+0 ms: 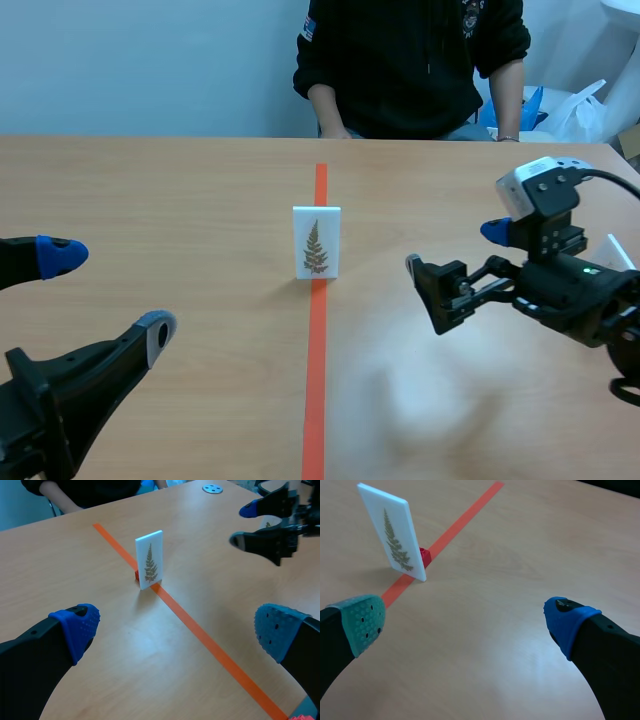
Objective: Sort the leaf by its shape. The table is split by an orange tape line. A compound leaf with several leaflets goes to the left side, a simple leaf with one blade goes to the right side. Return to the home posture when a red brick is placed on the table.
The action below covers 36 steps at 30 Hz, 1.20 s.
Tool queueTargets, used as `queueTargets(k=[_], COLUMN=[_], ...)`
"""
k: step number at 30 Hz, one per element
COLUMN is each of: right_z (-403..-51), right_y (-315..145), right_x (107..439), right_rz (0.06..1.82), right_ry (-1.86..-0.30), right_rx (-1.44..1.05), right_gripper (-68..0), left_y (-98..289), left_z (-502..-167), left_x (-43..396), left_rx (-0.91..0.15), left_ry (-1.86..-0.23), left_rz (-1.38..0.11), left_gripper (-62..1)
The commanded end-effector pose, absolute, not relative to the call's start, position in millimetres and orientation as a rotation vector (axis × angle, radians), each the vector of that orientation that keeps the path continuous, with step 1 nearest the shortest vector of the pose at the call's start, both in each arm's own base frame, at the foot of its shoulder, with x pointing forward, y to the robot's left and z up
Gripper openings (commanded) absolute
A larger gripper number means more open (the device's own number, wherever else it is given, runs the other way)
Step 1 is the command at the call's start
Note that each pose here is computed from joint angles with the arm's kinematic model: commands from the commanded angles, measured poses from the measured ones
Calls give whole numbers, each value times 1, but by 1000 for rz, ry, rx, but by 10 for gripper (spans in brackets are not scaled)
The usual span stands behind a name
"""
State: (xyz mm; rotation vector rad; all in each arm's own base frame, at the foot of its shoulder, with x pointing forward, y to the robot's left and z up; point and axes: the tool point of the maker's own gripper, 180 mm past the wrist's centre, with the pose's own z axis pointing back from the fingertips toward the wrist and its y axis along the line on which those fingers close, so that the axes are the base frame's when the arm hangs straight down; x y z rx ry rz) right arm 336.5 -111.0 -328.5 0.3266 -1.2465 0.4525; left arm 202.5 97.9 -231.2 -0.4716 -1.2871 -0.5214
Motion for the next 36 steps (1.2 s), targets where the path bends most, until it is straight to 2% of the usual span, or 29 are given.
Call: queueTargets(k=[1, 12, 22, 30, 36], right_z=[-313, -330, -337, -336, -337], right_y=[-104, -58, -3, 23, 33], right_x=[354, 408, 425, 420, 415], right_rz=[448, 468, 545, 599, 635], right_ry=[-1313, -1327, -1305, -1306, -1305], right_rx=[345, 295, 338, 375, 391], right_gripper=[4, 2, 2, -103, -220], left_y=[94, 94, 94, 94, 94], left_z=[-222, -222, -222, -222, -222], left_x=[204, 204, 204, 204, 204], left_rx=[-490, -490, -490, -490, -490], left_ry=[-1316, -1316, -1316, -1316, -1316], left_rz=[-519, -519, -518, -518, -518], left_gripper=[14, 14, 14, 14, 14])
